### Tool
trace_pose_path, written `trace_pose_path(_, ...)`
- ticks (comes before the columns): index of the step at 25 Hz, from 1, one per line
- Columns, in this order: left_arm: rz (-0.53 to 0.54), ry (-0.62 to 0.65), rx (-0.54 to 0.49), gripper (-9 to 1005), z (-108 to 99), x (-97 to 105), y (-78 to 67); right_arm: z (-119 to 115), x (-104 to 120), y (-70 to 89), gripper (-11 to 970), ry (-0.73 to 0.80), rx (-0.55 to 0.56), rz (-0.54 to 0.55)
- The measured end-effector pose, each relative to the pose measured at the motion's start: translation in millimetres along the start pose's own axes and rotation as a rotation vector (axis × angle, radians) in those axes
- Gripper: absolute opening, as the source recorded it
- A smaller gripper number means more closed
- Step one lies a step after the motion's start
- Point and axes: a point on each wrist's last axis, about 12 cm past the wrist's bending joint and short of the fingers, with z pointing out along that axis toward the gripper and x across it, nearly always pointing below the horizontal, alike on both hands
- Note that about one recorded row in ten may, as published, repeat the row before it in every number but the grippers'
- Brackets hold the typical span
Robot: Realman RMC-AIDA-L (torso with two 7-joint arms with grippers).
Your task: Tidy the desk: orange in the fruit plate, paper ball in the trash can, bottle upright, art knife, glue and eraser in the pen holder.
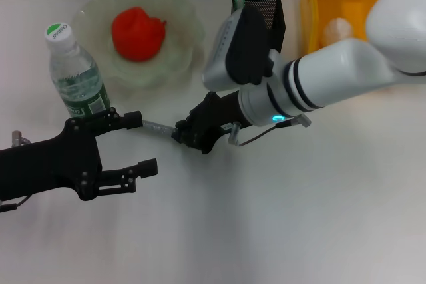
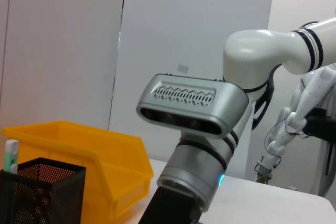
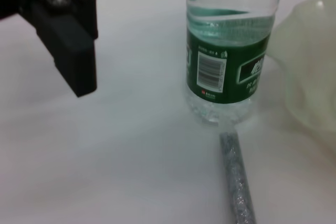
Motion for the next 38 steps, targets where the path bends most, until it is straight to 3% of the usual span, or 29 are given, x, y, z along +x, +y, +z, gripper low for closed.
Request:
trace_pose_path(13,0.005,-0.023,-0.038,853,-4.2,-0.5,1.1,-49.7,23.8,1.4,131,-0.099,-0.061,-0.008)
trace_pose_path(17,-0.005,-0.043,-0.050,852,-5.2,-1.9,1.5,-76.6,44.8,4.8,130,-0.180,-0.080,-0.019)
trace_pose_path(25,-0.016,-0.127,-0.071,851,-5.8,-3.2,-4.2,-108.5,78.2,8.7,130,-0.336,-0.071,-0.008)
trace_pose_path(32,-0.069,-0.263,-0.052,850,12.5,-1.9,-13.8,-142.1,116.2,20.6,130,-0.604,-0.031,-0.027)
trace_pose_path(38,-0.090,-0.341,-0.034,848,31.0,-3.4,-18.0,-152.4,125.2,29.7,130,-0.741,-0.037,-0.057)
